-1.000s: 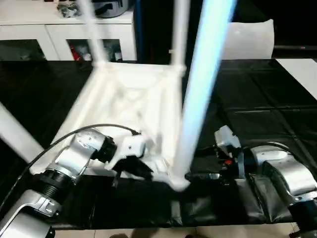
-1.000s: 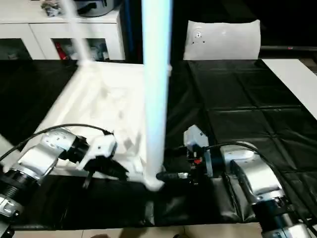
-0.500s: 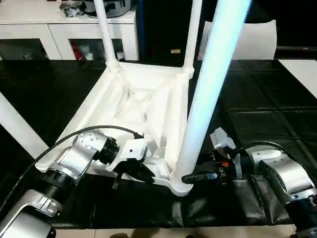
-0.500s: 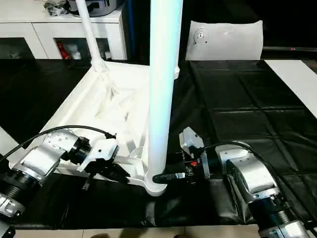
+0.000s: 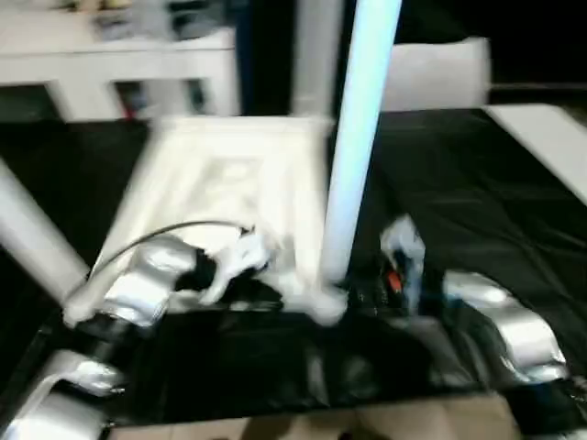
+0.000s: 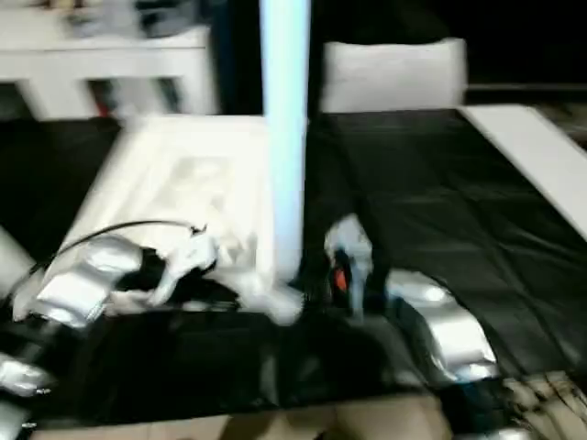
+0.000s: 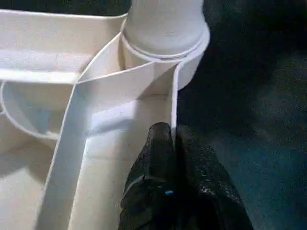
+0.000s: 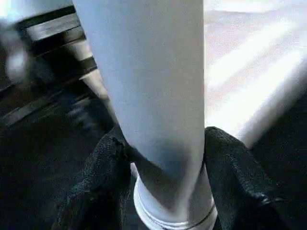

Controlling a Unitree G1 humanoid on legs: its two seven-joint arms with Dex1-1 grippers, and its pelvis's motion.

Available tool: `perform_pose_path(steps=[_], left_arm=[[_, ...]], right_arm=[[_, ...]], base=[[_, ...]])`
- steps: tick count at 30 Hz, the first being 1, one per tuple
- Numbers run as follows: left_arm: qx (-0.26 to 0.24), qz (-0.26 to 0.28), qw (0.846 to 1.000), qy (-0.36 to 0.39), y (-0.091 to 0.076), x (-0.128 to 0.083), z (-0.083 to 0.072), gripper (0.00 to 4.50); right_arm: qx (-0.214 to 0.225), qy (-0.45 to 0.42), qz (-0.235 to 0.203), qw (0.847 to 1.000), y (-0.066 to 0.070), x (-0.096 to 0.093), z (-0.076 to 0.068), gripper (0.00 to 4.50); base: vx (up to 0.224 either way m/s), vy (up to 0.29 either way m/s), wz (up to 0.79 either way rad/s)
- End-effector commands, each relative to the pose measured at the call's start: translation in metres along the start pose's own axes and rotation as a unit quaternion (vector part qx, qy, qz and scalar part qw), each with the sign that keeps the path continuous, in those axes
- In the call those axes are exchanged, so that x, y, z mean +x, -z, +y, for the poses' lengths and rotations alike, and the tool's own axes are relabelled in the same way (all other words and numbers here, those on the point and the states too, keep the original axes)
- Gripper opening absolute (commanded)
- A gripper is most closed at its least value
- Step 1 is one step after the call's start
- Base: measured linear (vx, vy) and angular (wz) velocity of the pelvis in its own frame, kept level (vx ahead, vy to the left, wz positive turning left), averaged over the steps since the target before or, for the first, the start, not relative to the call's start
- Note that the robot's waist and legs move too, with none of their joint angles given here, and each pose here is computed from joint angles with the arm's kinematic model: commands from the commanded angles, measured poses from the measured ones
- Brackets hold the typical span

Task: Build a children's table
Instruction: Rotate leg to tighten

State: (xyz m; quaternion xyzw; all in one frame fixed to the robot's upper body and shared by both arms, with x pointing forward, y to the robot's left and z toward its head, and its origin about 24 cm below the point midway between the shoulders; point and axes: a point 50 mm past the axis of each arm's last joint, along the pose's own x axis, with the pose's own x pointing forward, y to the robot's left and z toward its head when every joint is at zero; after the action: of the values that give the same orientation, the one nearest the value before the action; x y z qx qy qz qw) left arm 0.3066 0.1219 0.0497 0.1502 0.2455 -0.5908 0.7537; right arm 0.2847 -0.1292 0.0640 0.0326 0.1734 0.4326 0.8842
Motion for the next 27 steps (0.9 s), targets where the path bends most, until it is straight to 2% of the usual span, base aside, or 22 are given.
perform_pose_path(steps=[1, 6, 10, 12, 13, 17, 20, 24, 27], left_arm=[[-0.003, -0.058, 0.998, -0.008, -0.035, 0.028, -0.006, 0.0], [-0.043, -0.083, 0.992, -0.087, -0.052, 0.048, -0.003, 0.0], [-0.048, -0.094, 0.99, -0.092, -0.058, 0.053, -0.008, 0.0], [-0.043, -0.092, 0.991, -0.087, -0.057, 0.052, -0.011, 0.0], [-0.043, -0.092, 0.991, -0.087, -0.057, 0.052, -0.011, 0.0], [-0.017, -0.067, 0.995, -0.077, -0.044, 0.04, -0.01, 0.0], [-0.002, -0.059, 0.996, -0.063, -0.037, 0.031, -0.009, 0.0], [0.024, -0.047, 0.998, -0.034, -0.032, 0.022, -0.009, 0.0], [0.063, -0.039, 0.997, 0.008, -0.026, 0.012, -0.01, 0.0]], right_arm=[[0.038, 0.07, 0.025, 0.997, 0.004, 0.025, 0.002, 1.93], [0.08, 0.162, 0.023, 0.983, 0.001, 0.043, 0.0, 1.93], [0.067, 0.171, 0.012, 0.983, -0.002, 0.047, 0.004, 1.93], [0.045, 0.15, -0.01, 0.988, -0.005, 0.044, 0.007, 2.47], [0.045, 0.15, -0.01, 0.988, -0.005, 0.044, 0.007, 2.47], [0.028, 0.114, -0.042, 0.992, -0.007, 0.03, 0.008, 2.8], [0.007, 0.074, -0.046, 0.996, -0.008, 0.017, 0.007, 3.03], [-0.026, 0.033, -0.037, 0.998, -0.008, 0.003, 0.005, 3.24], [-0.071, -0.029, -0.011, 0.997, -0.006, -0.013, 0.003, 3.37]], base=[[0.0, 0.0, 0.0], [0.0, 0.0, 0.0], [0.0, 0.0, 0.0], [0.0, 0.0, 0.0], [0.0, 0.0, 0.0], [0.0, 0.0, 0.0], [0.0, 0.0, 0.0], [0.0, 0.0, 0.0], [0.0, 0.0, 0.0]])
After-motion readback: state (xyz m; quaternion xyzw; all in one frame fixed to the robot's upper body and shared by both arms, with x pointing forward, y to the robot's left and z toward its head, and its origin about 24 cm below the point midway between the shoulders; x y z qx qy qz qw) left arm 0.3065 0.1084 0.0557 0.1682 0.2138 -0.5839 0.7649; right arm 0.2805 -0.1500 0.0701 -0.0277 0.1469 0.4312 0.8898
